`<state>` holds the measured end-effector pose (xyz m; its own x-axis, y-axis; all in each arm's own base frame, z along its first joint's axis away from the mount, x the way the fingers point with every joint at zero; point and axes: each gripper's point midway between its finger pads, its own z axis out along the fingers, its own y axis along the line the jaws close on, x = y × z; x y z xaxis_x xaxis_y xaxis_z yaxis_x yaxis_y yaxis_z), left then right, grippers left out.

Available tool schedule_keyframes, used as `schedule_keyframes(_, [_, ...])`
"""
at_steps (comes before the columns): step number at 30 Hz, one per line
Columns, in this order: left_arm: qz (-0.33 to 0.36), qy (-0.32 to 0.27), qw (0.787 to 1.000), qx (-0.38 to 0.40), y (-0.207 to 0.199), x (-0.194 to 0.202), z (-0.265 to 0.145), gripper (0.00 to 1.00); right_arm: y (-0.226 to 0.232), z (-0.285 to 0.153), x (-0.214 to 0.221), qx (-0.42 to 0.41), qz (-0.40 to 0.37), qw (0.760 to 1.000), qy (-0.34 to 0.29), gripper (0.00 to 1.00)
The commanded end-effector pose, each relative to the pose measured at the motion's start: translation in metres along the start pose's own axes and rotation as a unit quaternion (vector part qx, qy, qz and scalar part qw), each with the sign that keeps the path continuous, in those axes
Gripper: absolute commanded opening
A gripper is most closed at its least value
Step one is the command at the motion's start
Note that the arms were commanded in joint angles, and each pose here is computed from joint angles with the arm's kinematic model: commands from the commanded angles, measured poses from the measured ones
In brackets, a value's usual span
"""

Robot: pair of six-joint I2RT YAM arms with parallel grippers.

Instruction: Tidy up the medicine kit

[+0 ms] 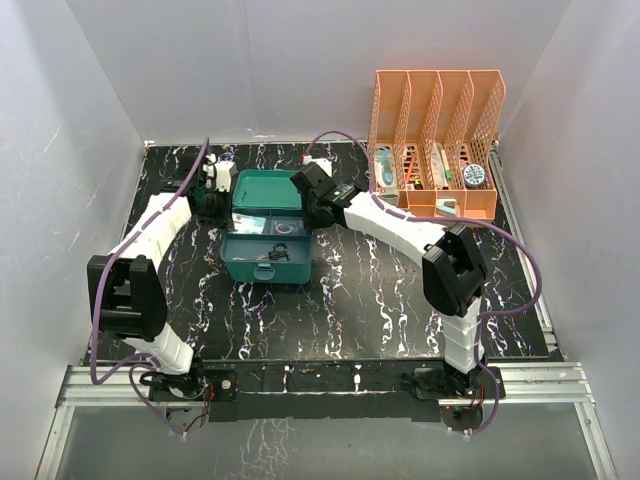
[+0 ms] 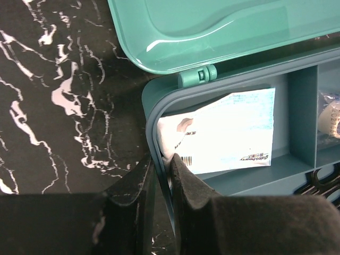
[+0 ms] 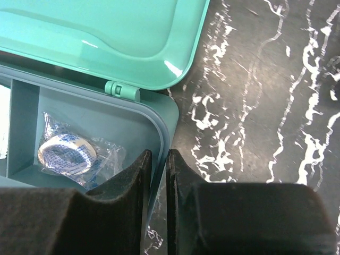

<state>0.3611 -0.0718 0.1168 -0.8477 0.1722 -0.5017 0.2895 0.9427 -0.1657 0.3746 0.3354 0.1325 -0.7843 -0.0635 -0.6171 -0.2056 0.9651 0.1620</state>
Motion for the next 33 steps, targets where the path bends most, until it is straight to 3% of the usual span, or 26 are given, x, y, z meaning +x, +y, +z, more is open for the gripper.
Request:
schedule_keyframes(1, [0.005, 0.058, 0.996, 0.066, -0.055, 0.032, -0.003, 0.01, -0.002, -0.017, -0.005, -0.004, -0.003, 1.0, -0.023, 0.12])
schedule_keyframes(10, [-0.003, 0.059, 0.996, 0.066, -0.066, 0.05, -0.015, 0.05, -0.018, -0.025, 0.012, 0.007, -0.005, 1.0, -0.018, 0.15])
schedule_keyframes(12, [-0.004, 0.056, 0.996, 0.064, -0.066, 0.053, -0.019, 0.14, -0.017, -0.021, 0.011, 0.005, -0.01, 1.0, -0.02, 0.17])
schedule_keyframes(15, [-0.002, 0.052, 0.996, 0.066, -0.068, 0.055, -0.024, 0.42, -0.012, -0.017, 0.004, 0.002, -0.021, 1.0, -0.023, 0.21])
schedule_keyframes(18, [0.002, 0.049, 0.996, 0.071, -0.07, 0.053, -0.027, 0.56, -0.009, -0.014, -0.003, 0.004, -0.025, 0.999, -0.024, 0.22])
schedule_keyframes(26, [0.014, 0.028, 0.997, 0.069, -0.071, 0.036, -0.039, 0.61, -0.007, -0.016, -0.007, 0.002, -0.023, 0.999, -0.028, 0.23])
schedule_keyframes(33, [0.038, -0.024, 0.997, 0.069, -0.078, 0.007, -0.077, 0.62, -0.012, -0.041, -0.021, 0.007, -0.019, 0.999, -0.051, 0.34])
